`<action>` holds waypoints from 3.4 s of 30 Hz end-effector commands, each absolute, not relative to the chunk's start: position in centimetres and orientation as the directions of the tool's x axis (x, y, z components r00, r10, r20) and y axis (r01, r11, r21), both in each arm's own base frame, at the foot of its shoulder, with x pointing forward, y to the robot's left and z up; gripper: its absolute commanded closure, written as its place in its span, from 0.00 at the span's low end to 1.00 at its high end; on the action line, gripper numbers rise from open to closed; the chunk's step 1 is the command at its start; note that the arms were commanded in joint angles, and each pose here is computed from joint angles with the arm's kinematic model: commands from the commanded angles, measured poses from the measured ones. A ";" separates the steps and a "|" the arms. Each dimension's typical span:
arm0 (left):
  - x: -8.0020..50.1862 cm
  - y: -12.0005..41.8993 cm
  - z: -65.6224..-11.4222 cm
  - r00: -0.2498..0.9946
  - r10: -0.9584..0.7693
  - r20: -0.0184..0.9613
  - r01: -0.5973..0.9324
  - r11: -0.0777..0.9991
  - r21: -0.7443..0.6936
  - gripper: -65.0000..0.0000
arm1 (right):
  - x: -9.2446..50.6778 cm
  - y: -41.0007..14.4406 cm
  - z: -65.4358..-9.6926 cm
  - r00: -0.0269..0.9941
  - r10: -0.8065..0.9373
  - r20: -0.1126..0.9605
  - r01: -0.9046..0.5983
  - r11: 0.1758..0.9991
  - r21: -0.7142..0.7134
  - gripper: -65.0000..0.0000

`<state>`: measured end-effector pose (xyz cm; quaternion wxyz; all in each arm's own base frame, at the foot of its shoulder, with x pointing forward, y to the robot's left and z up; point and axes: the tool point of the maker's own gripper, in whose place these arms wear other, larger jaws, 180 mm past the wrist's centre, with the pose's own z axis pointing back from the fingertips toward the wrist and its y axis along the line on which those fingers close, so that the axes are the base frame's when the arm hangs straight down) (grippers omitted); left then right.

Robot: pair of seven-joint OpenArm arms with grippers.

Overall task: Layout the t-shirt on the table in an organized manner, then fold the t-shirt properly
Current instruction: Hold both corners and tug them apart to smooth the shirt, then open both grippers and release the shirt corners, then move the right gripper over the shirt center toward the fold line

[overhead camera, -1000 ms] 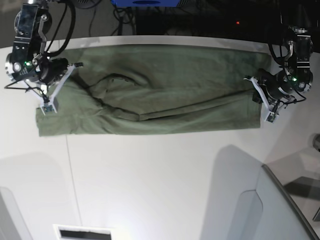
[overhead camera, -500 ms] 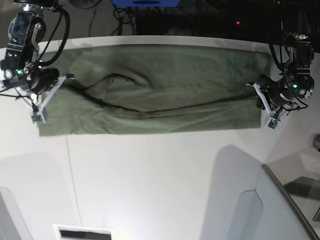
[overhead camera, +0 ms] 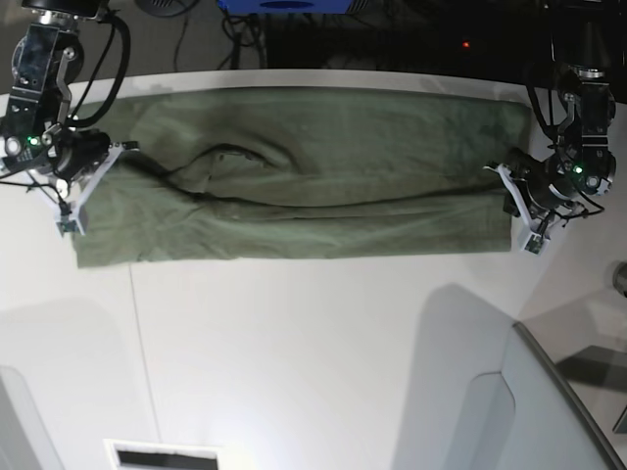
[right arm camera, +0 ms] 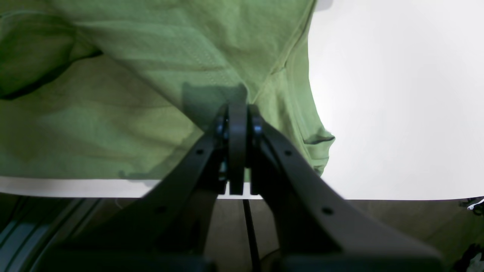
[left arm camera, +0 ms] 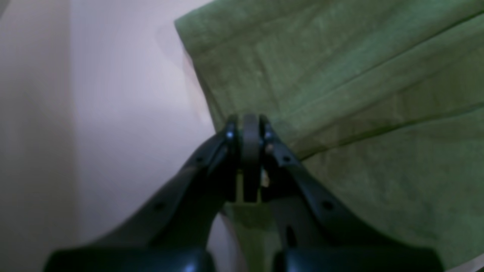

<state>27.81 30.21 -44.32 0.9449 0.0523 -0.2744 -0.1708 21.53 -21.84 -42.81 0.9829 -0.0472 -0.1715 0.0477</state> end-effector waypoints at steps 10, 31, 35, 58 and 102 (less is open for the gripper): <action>28.9 31.3 -43.6 0.784 -0.348 0.514 0.277 0.937 0.212 1.00 | 22.1 -22.2 -42.5 0.930 0.108 0.350 -0.071 0.991 -0.116 1.00; 30.9 31.1 -38.8 0.700 -0.370 0.611 0.257 0.928 0.268 0.20 | 23.5 -23.0 -39.2 0.890 0.115 0.442 -0.048 0.986 -0.161 0.40; 32.0 32.1 -35.8 0.648 -0.219 0.729 0.134 0.975 0.175 0.27 | 24.5 -23.5 -38.4 0.877 0.104 0.469 -0.030 0.986 -0.163 0.40; 27.0 35.4 -41.0 0.656 0.253 0.711 -0.034 0.951 -0.307 1.00 | 24.7 -17.3 -39.1 0.821 0.250 0.513 -0.223 0.968 -0.115 0.42; 18.7 40.3 -42.6 0.699 0.064 0.712 -0.091 0.996 0.000 1.00 | 29.5 12.6 -44.5 0.379 0.740 0.556 -0.890 0.457 -0.001 0.60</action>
